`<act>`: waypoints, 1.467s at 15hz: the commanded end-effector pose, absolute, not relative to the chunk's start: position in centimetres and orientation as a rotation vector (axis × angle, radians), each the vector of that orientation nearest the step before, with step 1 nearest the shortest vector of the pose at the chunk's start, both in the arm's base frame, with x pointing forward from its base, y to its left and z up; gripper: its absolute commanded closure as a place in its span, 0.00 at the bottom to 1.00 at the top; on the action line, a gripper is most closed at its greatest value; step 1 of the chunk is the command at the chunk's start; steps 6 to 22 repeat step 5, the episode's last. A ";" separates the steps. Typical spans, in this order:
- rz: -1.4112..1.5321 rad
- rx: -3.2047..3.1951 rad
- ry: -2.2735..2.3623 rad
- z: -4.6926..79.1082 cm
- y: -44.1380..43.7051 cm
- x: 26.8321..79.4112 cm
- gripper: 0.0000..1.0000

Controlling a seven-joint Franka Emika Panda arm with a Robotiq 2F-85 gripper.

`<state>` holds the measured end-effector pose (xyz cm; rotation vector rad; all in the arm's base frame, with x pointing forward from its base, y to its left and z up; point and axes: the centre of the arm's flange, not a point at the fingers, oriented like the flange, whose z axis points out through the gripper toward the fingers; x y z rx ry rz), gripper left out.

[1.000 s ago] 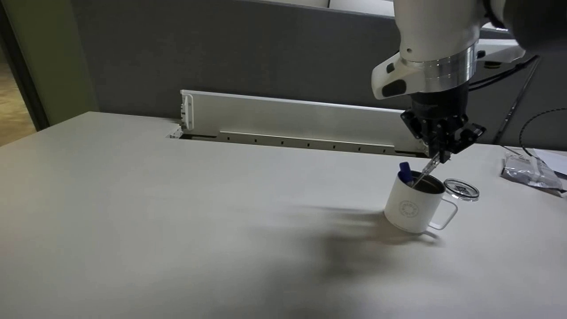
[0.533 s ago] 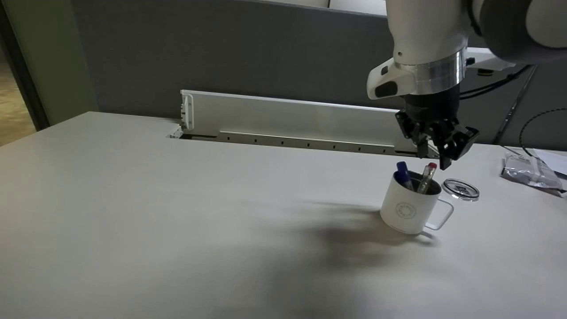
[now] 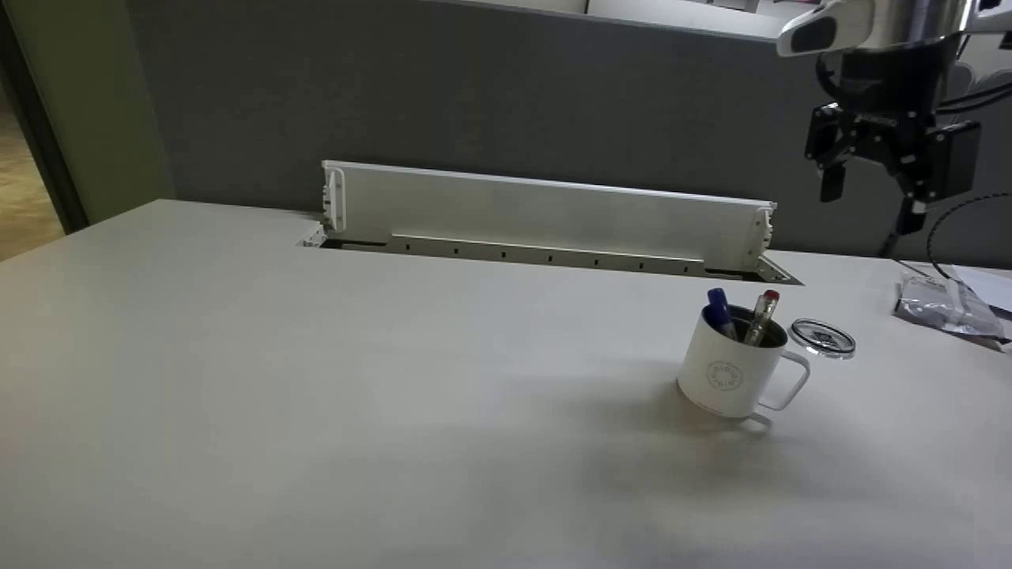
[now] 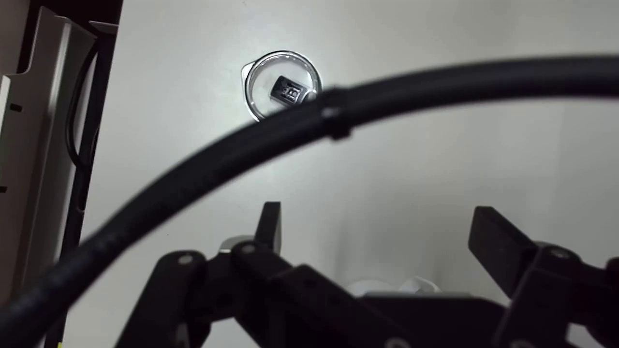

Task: Pick the marker and the pen one at a time and put them in the cup

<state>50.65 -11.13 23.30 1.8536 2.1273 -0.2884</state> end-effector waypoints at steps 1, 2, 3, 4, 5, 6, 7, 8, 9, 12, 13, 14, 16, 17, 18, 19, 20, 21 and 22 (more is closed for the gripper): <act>-0.231 2.019 2.198 26.1 -15.1 51.7 0.00; -0.244 1.955 2.164 23.7 -13.6 50.4 0.00; -0.228 1.981 2.185 23.9 -14.3 50.4 0.00; -0.219 1.993 2.191 24.0 -14.7 50.4 0.00; -0.217 1.998 2.191 24.0 -14.7 50.4 0.00; -0.217 1.998 2.191 24.0 -14.7 50.4 0.00; -0.217 1.998 2.191 24.0 -14.7 50.4 0.00; -0.217 1.998 2.191 24.0 -14.7 50.4 0.00; -0.217 1.998 2.191 24.0 -14.7 50.4 0.00; -0.217 1.998 2.191 24.0 -14.7 50.4 0.00; -0.217 1.998 2.191 24.0 -14.7 50.4 0.00; -0.217 1.998 2.191 24.0 -14.7 50.4 0.00; -0.217 1.998 2.191 24.0 -14.7 50.4 0.00; -0.217 1.998 2.191 24.0 -14.7 50.4 0.00; -0.217 1.998 2.191 24.0 -14.7 50.4 0.00; -0.217 1.998 2.191 24.0 -14.7 50.4 0.00; -0.217 1.998 2.191 24.0 -14.7 50.4 0.00; -0.217 1.998 2.191 24.0 -14.7 50.4 0.00; -0.217 1.998 2.191 24.0 -14.7 50.4 0.00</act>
